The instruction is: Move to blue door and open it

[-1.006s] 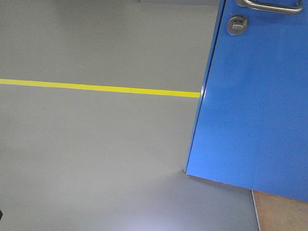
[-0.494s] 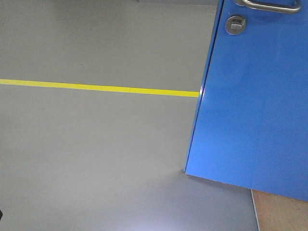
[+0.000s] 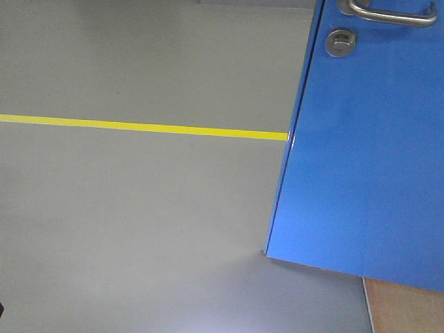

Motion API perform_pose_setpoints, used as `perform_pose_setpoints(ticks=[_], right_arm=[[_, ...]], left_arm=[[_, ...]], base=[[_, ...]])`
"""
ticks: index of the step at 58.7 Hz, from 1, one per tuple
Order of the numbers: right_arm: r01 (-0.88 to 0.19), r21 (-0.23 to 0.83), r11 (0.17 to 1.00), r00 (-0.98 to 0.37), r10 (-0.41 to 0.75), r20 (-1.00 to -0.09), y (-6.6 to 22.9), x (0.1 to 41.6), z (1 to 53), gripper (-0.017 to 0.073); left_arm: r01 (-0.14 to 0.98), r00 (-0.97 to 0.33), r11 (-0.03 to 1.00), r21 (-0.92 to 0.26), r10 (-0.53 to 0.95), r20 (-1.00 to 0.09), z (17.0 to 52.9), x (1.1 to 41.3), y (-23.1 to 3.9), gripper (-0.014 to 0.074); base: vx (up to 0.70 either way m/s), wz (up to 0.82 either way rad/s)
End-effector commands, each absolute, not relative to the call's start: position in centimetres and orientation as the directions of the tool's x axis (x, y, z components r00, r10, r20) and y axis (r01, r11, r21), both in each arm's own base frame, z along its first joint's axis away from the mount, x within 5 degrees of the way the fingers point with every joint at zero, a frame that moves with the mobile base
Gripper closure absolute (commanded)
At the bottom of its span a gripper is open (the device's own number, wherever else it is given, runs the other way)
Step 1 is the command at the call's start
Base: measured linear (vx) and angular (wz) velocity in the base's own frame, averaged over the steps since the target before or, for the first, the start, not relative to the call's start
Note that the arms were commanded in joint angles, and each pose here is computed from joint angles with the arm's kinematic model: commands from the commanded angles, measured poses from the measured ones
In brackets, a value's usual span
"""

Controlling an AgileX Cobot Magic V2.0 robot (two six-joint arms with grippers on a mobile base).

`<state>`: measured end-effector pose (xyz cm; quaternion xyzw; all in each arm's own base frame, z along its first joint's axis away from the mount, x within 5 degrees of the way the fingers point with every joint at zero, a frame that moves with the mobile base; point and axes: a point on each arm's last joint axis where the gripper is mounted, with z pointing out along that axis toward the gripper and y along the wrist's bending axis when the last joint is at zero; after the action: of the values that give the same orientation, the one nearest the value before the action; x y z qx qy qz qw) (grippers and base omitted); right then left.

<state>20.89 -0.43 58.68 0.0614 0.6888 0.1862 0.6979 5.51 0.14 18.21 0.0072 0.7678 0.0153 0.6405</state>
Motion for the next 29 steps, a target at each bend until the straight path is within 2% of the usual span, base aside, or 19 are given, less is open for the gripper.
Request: perform_pose_setpoints(ticks=[1,8,12,17,29], right_arm=[[-0.167,0.381,0.909,0.135,0.404,-0.905,-0.7,18.3,58.0,0.0547],[-0.114,0.402,0.908,0.187,0.417,-0.889,-0.9,15.6,54.2,0.0547],[-0.067,0.345,0.936,0.205,0.351,-0.914,-0.9,13.9,51.8,0.0547],[-0.029,0.259,0.965,0.158,0.26,-0.953,-0.6,12.0,48.3,0.0547],[-0.006,0.129,0.992,0.14,0.129,-0.982,0.1,7.7,42.7,0.0547]], left_arm=[[-0.001,-0.065,1.0,0.025,0.025,-0.998,19.9,5.4,0.0,0.0521],[-0.001,-0.065,1.0,0.025,0.025,-0.998,19.9,5.4,0.0,0.0521],[-0.001,-0.065,1.0,0.025,0.025,-0.998,19.9,5.4,0.0,0.0521],[-0.001,-0.065,1.0,0.025,0.025,-0.998,19.9,5.4,0.0,0.0521],[-0.001,-0.065,1.0,0.025,0.025,-0.998,19.9,5.4,0.0,0.0521]], base=[[0.0,0.0],[0.0,0.0],[0.0,0.0],[0.0,0.0],[0.0,0.0]])
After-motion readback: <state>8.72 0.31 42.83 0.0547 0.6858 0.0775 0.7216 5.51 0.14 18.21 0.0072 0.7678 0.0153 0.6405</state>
